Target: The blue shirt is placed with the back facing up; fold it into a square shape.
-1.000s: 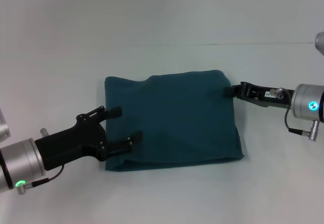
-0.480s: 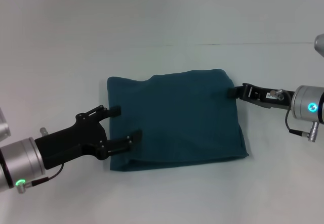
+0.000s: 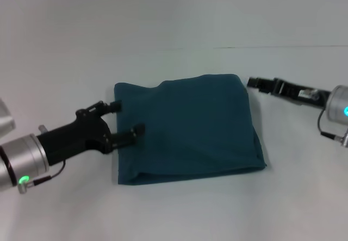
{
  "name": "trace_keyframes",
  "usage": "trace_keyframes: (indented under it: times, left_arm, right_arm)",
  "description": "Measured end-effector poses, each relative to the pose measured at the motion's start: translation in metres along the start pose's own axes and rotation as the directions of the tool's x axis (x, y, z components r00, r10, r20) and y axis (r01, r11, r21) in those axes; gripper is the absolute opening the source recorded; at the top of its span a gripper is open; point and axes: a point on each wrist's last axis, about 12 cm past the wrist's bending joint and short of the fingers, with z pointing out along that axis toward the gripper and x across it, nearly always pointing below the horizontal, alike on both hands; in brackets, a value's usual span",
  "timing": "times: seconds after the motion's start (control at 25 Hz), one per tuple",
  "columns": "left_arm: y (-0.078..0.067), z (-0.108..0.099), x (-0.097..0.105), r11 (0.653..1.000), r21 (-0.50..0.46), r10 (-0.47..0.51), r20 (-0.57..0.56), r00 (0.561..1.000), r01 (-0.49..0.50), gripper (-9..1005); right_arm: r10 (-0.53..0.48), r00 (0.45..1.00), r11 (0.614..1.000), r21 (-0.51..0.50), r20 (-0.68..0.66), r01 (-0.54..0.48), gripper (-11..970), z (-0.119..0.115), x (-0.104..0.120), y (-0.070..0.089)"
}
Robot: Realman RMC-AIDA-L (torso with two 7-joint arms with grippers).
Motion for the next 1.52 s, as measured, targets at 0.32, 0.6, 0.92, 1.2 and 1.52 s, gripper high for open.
trace_keyframes:
  times: [0.32, 0.6, 0.92, 1.2, 1.52]
  left_arm:
    - [0.024, 0.012, -0.008, 0.976, -0.165, -0.146, -0.012, 0.989, 0.142, 887]
    - [0.037, 0.016, -0.007, 0.928, -0.268, -0.270, -0.011, 0.963, 0.257, 887]
    - [0.041, 0.031, -0.005, 0.886, -0.323, -0.359, -0.022, 0.933, 0.334, 887]
    - [0.039, 0.049, -0.006, 0.877, -0.339, -0.381, -0.055, 0.923, 0.341, 886]
    - [0.033, 0.063, -0.008, 0.887, -0.308, -0.382, -0.073, 0.921, 0.344, 886]
  right_arm:
    - [-0.020, 0.999, 0.989, -0.145, 0.030, 0.024, 619, -0.023, -0.016, 0.009]
    - [-0.050, 0.999, 0.962, -0.268, 0.010, 0.051, 683, -0.039, -0.018, 0.016]
    - [-0.043, 0.999, 0.963, -0.265, 0.016, 0.046, 678, -0.044, -0.018, 0.012]
    - [-0.041, 0.999, 0.964, -0.262, 0.014, 0.044, 679, -0.045, -0.016, 0.010]
    - [-0.041, 0.999, 0.965, -0.257, 0.009, 0.042, 679, -0.045, -0.015, 0.010]
